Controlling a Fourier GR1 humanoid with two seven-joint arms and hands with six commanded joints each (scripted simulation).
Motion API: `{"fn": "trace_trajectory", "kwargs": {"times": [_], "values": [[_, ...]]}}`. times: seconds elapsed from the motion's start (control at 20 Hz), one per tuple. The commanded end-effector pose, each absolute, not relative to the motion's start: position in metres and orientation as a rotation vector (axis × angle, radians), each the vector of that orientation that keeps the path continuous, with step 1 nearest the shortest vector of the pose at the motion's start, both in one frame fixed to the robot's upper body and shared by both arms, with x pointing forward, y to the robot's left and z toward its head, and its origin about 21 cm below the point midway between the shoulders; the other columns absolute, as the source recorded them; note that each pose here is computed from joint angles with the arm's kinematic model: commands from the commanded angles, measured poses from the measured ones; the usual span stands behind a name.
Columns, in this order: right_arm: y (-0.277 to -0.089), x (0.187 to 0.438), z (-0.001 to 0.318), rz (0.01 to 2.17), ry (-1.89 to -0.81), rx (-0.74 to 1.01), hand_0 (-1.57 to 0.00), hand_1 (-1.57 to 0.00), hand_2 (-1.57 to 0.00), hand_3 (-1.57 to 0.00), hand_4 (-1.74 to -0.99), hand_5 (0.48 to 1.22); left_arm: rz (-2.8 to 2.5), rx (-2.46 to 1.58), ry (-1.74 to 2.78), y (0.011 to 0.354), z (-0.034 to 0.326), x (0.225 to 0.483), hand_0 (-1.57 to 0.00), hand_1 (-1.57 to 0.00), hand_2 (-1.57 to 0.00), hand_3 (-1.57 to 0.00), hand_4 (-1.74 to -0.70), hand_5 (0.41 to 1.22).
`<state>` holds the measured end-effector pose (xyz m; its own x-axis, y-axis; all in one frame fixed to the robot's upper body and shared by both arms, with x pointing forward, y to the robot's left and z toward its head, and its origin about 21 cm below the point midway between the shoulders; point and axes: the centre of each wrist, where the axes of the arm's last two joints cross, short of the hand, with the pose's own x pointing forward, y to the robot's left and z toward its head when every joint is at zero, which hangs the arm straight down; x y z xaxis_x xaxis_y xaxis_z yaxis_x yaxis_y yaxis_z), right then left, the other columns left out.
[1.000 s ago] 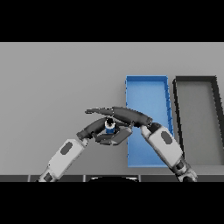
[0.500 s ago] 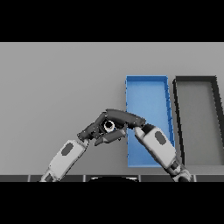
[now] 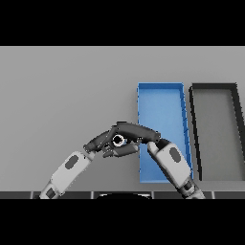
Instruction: Pick up the blue pipe and place it into the blue bin.
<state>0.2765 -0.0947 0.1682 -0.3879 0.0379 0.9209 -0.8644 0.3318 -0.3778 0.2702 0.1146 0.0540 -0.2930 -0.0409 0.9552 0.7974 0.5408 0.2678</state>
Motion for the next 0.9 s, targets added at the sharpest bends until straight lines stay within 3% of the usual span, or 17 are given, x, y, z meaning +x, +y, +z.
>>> {"fn": "trace_trajectory", "kwargs": {"times": [0.0, 0.1, 0.15, 0.4, 0.65, 0.85], "values": [[-0.0929, 0.2764, 0.1666, 1.203, -1.660, 0.756, -1.56, -1.56, -1.56, -1.55, -1.481, 1.198, -0.973, -0.641, -1.652, 0.1180, 0.0523, 0.2723, -0.78, -0.64, -0.65, -0.27, -1.25, 1.220], [-0.0922, 0.2721, 0.1689, 1.201, -1.662, 0.767, -1.56, -1.56, -1.56, -1.56, -1.482, 1.206, -1.015, -0.645, -1.650, 0.1183, 0.0530, 0.2723, -0.50, -0.41, -0.42, -0.17, -1.11, 1.184], [-0.0935, 0.2726, 0.1708, 1.188, -1.666, 0.755, -1.56, -1.56, -1.56, -1.56, -1.483, 1.209, -1.015, -0.642, -1.662, 0.1186, 0.0520, 0.2744, -0.40, -0.33, -0.33, -0.14, -1.05, 1.118], [-0.0919, 0.2711, 0.1698, 1.174, -1.687, 0.784, -1.57, -1.57, -1.57, -1.57, -1.484, 1.217, -1.015, -0.544, -1.648, 0.1203, 0.0512, 0.2747, -0.13, -0.11, -0.11, -0.04, -0.85, 0.794], [-0.0938, 0.2727, 0.1696, 1.152, -1.710, 0.770, -1.57, -1.57, -1.57, -1.57, -1.487, 1.220, -0.964, -0.545, -1.630, 0.1222, 0.0477, 0.2765, -0.04, -0.03, -0.04, -0.01, -0.84, 0.636], [-0.0928, 0.2757, 0.1721, 1.101, -1.688, 0.798, -1.57, -1.57, -1.57, -1.57, -1.492, 1.220, -0.933, -0.503, -1.550, 0.1251, 0.0483, 0.2716, -0.02, -0.01, -0.01, -0.01, -0.88, 0.605]]}}
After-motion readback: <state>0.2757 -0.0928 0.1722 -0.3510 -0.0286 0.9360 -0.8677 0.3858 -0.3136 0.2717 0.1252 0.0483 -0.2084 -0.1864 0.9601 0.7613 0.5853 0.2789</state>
